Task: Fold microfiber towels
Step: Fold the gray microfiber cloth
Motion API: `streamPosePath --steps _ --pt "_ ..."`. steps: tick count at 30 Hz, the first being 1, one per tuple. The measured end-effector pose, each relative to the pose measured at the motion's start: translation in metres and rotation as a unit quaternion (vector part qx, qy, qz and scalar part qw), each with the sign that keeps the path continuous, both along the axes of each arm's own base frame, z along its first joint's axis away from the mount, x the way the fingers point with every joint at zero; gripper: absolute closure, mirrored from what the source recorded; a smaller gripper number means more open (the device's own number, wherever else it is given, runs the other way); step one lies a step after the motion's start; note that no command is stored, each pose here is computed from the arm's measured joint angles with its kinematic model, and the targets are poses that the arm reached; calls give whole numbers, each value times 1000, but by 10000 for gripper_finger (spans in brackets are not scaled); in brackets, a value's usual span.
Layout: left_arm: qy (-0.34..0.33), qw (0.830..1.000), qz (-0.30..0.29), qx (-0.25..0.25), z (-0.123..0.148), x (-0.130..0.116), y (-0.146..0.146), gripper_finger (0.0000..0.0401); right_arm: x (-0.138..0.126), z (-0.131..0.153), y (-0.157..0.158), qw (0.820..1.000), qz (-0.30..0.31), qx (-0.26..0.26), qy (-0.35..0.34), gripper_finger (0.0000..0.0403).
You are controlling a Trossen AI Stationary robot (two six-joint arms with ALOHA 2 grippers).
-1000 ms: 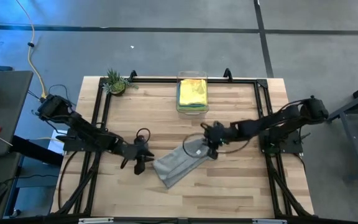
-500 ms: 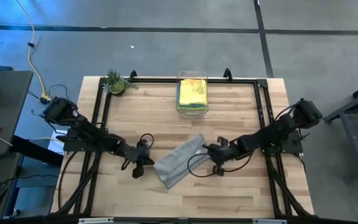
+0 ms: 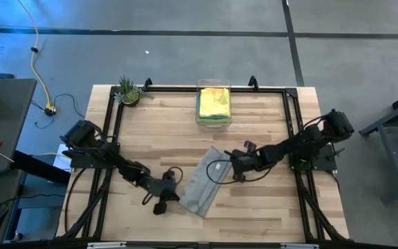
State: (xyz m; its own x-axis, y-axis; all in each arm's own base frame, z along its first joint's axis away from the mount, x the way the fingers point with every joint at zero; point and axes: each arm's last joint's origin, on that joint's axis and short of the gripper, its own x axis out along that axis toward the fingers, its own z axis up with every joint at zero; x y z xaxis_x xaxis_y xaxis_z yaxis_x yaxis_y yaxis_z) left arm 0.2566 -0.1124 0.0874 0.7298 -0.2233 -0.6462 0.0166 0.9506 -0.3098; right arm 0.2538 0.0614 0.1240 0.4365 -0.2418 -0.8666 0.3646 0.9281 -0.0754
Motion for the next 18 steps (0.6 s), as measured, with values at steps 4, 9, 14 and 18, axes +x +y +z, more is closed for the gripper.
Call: streamPosePath --steps 4,9,14,18 --pt "-18 1000 -10 5 -3 21 -10 401 3 0 -17 1000 0 -27 12 402" --pt "-56 998 -15 11 -8 48 -13 401 1 9 -36 999 6 -48 23 403" --pt "-112 993 -16 19 -4 79 -8 401 -4 32 -37 999 16 -37 -16 403" --pt "-126 991 -33 17 -1 90 0 401 -11 43 -27 998 25 -12 -56 403"
